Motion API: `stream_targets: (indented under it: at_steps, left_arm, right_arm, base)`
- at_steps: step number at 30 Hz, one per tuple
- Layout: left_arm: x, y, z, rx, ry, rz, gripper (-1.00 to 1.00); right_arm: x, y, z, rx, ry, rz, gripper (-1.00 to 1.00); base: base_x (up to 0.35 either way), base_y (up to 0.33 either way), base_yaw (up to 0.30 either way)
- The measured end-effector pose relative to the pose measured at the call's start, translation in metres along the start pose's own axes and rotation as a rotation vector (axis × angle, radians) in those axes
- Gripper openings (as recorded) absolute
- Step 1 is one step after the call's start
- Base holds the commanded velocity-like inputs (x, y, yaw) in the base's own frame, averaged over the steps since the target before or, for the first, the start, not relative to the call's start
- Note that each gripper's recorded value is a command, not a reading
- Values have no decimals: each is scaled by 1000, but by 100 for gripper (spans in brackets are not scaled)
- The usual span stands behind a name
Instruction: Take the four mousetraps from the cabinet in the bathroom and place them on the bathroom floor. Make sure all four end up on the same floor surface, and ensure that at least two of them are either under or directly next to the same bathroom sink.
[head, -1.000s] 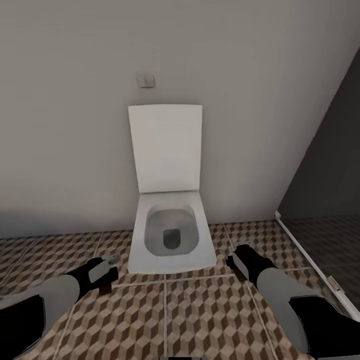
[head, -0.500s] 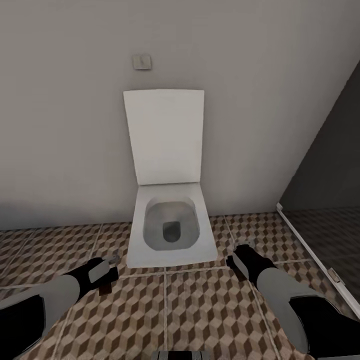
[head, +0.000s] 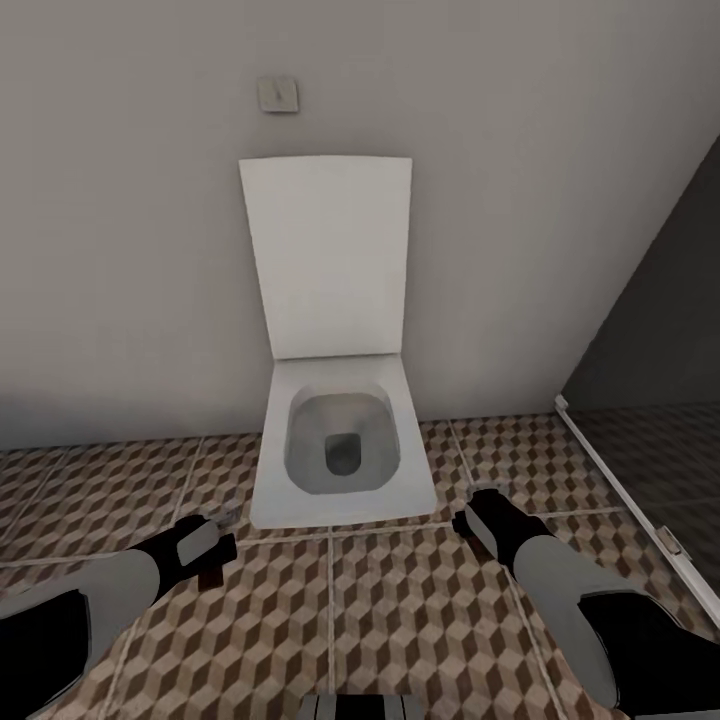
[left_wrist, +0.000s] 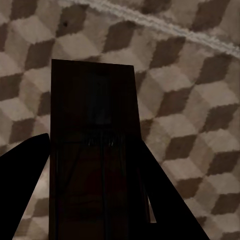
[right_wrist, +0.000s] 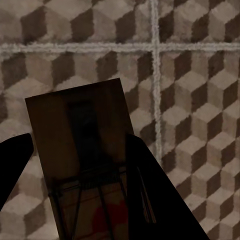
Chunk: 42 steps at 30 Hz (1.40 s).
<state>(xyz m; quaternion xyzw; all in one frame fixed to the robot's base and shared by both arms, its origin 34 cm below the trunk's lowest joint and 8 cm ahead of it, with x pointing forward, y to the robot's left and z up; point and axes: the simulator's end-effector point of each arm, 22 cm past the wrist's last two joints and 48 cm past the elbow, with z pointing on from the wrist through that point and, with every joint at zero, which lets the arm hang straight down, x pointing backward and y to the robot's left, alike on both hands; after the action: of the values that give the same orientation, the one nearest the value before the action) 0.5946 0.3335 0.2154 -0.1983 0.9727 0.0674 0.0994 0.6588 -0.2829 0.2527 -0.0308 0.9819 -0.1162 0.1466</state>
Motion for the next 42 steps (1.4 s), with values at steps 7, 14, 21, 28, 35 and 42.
stream_targets:
  at_steps: [7,14,21,28,35,42]
  left_arm:
    - [0,1,0,-1,0,-1,-100]
    - [0,1,0,-1,0,-3,-100]
    - [0,1,0,-1,0,-3,-100]
    - [0,1,0,-1,0,-3,-100]
    - [0,2,0,-3,0,-4,-100]
    - [-6,17,1,-24,-6,-8,-100]
  right_arm:
    - [0,0,0,0,0,0,-100]
    - [0,0,0,0,-1,0,-100]
    - [0,0,0,0,0,0,-100]
    - [0,0,0,0,0,-1,-100]
    - [0,-1,0,2,0,0,-100]
    - [-1,-5,1,8,-6,1,-100]
  base:
    - [0,0,0]
    - [143,0,0]
    - [96,0,0]
    - [5,0,0]
    - [0,0,0]
    - [99,0,0]
